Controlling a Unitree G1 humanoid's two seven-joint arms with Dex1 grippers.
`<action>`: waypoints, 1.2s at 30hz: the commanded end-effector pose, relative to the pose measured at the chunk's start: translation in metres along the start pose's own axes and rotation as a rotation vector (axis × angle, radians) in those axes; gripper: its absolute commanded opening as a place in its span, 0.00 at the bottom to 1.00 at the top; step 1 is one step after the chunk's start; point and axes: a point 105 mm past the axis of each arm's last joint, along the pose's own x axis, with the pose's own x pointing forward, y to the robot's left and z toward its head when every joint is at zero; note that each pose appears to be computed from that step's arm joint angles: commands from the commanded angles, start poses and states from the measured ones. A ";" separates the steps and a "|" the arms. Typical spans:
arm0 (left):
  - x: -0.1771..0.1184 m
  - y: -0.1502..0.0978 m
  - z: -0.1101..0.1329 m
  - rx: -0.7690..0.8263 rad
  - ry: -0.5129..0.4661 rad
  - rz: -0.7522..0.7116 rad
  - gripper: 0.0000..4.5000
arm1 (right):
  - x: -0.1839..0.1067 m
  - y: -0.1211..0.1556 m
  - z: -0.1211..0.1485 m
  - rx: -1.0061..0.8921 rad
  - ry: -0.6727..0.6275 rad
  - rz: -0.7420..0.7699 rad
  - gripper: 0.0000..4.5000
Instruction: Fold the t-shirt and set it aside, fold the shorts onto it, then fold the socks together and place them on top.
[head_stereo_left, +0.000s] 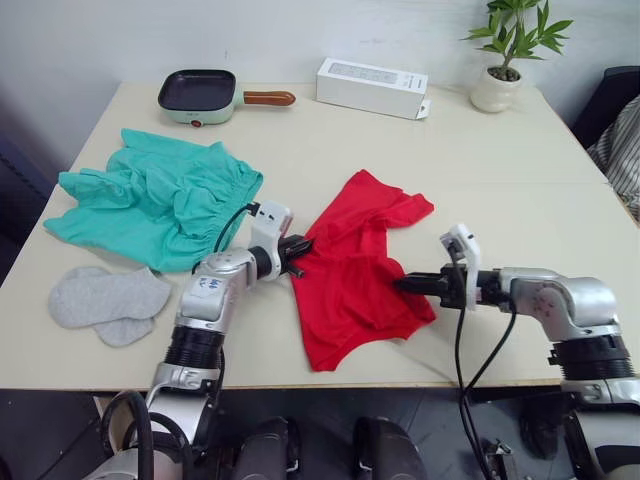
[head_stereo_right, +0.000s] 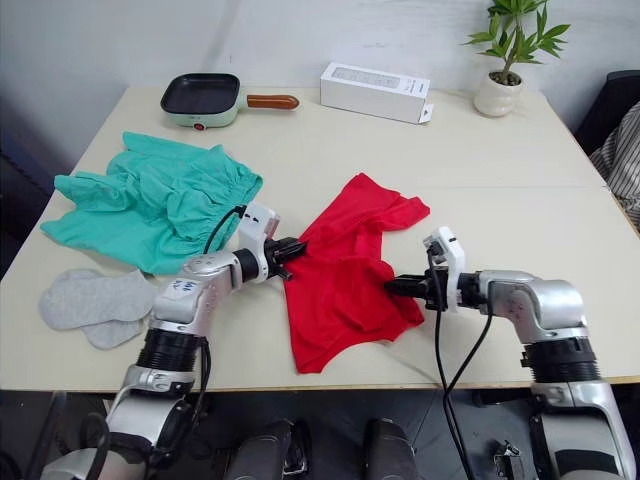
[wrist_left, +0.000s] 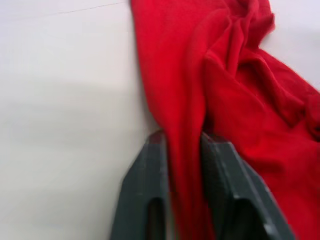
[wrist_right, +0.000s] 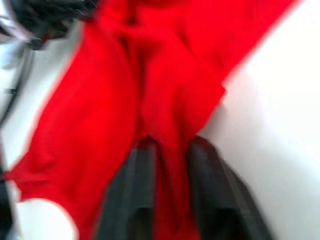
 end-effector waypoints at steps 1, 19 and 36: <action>-0.018 -0.012 0.018 0.160 -0.014 -0.074 0.53 | -0.026 -0.004 0.016 -0.261 -0.049 -0.057 0.58; -0.067 -0.009 -0.049 1.237 0.019 -0.513 1.00 | -0.013 -0.021 -0.030 -1.499 0.127 0.194 1.00; -0.059 -0.058 -0.061 1.335 -0.198 -0.693 1.00 | 0.028 0.010 -0.045 -1.691 0.028 0.415 1.00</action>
